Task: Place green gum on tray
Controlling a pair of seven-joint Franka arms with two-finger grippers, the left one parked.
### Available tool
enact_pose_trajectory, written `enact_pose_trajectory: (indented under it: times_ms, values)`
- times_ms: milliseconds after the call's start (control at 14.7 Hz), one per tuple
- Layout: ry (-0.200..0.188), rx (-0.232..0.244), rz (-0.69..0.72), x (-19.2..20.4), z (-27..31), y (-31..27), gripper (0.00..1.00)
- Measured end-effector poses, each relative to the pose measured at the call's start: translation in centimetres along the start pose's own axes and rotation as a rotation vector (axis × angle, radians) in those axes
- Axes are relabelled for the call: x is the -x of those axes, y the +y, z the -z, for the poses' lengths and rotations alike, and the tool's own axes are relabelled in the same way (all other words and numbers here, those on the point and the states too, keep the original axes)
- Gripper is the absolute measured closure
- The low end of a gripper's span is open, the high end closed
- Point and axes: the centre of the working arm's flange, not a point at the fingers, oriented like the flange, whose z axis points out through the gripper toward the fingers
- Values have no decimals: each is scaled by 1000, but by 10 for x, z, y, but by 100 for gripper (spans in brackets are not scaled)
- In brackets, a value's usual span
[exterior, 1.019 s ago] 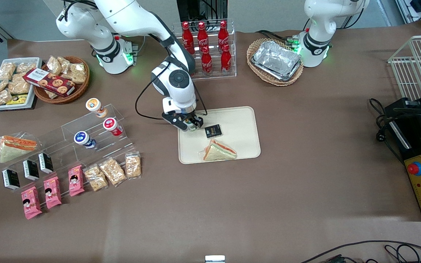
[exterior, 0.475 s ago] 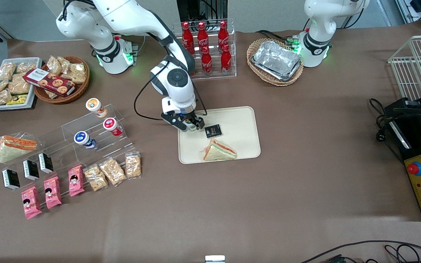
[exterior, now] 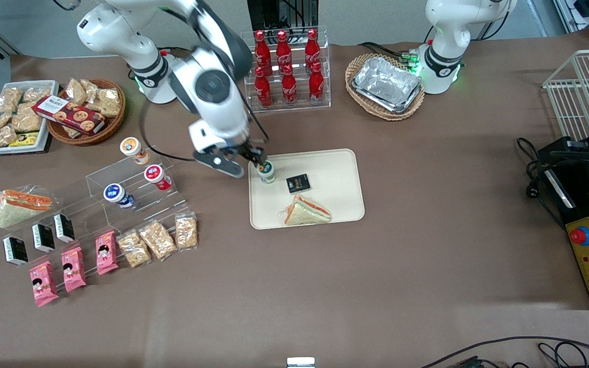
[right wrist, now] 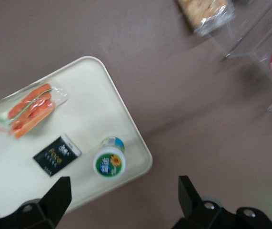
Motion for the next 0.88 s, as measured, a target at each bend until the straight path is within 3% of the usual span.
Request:
enact_pose_trajectory:
  times_ms: [204, 340, 475, 543, 883]
  values:
    - [-1, -26, 101, -10, 99, 15, 0]
    - [50, -34, 178, -17, 129, 18, 0]
    - [119, 9, 263, -33, 135, 27, 0]
    - [132, 23, 298, -47, 136, 36, 0]
    - [135, 49, 483, -151, 143, 123, 0]
